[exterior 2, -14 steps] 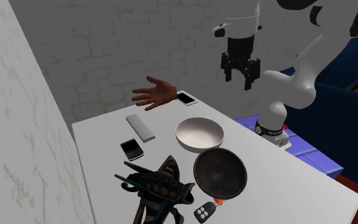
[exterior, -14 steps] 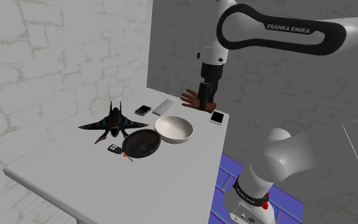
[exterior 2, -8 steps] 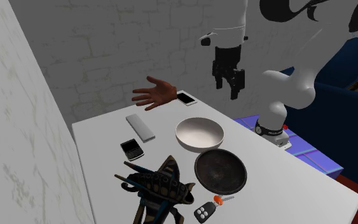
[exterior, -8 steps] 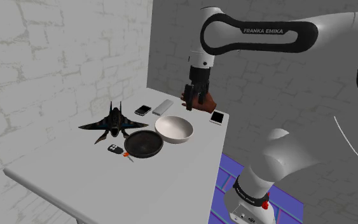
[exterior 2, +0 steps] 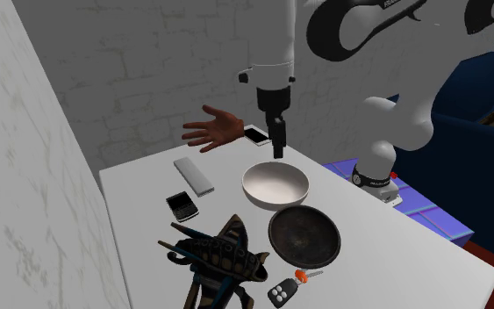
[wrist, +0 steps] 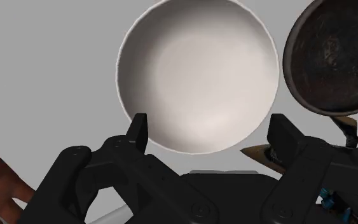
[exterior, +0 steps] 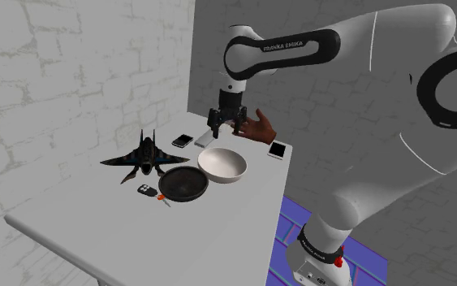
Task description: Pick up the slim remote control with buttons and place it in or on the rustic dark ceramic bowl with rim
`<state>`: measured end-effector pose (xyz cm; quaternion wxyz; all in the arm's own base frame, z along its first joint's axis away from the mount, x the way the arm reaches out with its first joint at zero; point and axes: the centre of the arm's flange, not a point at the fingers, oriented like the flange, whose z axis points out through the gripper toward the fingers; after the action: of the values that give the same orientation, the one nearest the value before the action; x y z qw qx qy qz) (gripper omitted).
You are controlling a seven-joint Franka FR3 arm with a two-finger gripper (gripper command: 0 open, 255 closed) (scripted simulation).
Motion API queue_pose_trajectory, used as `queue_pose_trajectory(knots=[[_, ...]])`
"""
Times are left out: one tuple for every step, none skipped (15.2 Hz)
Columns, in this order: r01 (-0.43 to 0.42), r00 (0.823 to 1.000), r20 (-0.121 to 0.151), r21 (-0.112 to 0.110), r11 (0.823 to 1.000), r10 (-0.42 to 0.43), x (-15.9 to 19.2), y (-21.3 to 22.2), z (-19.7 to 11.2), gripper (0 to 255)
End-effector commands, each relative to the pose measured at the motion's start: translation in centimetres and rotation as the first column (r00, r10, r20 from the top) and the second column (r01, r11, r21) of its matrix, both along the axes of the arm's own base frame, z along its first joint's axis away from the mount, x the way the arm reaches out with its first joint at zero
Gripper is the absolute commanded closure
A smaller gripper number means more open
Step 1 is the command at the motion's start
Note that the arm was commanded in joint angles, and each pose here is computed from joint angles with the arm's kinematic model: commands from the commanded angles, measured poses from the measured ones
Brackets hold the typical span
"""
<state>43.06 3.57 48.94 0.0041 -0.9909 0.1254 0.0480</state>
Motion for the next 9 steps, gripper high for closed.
queue_pose_trajectory(knots=[[0.073,0.997,0.008,-0.006,0.997,-0.073,2.2,-0.7,-1.3,0],[0.108,0.994,0.011,-0.009,0.994,-0.108,3.3,-1.1,-1.8,0],[0.143,0.99,0.015,-0.012,0.99,-0.143,4.3,-1.5,-2.4,0],[0.177,0.984,0.019,-0.015,0.984,-0.177,5.4,-2.0,-2.9,0],[0.212,0.977,0.022,-0.018,0.977,-0.211,6.4,-2.5,-3.4,0],[0.246,0.969,0.026,-0.02,0.969,-0.245,7.4,-3.0,-4.0,0],[0.28,0.96,0.03,-0.023,0.96,-0.279,8.4,-3.6,-4.5,0],[0.313,0.949,0.034,-0.025,0.949,-0.312,9.4,-4.2,-5.0,0],[0.346,0.938,0.038,-0.027,0.938,-0.345,10.4,-4.9,-5.5,0]])
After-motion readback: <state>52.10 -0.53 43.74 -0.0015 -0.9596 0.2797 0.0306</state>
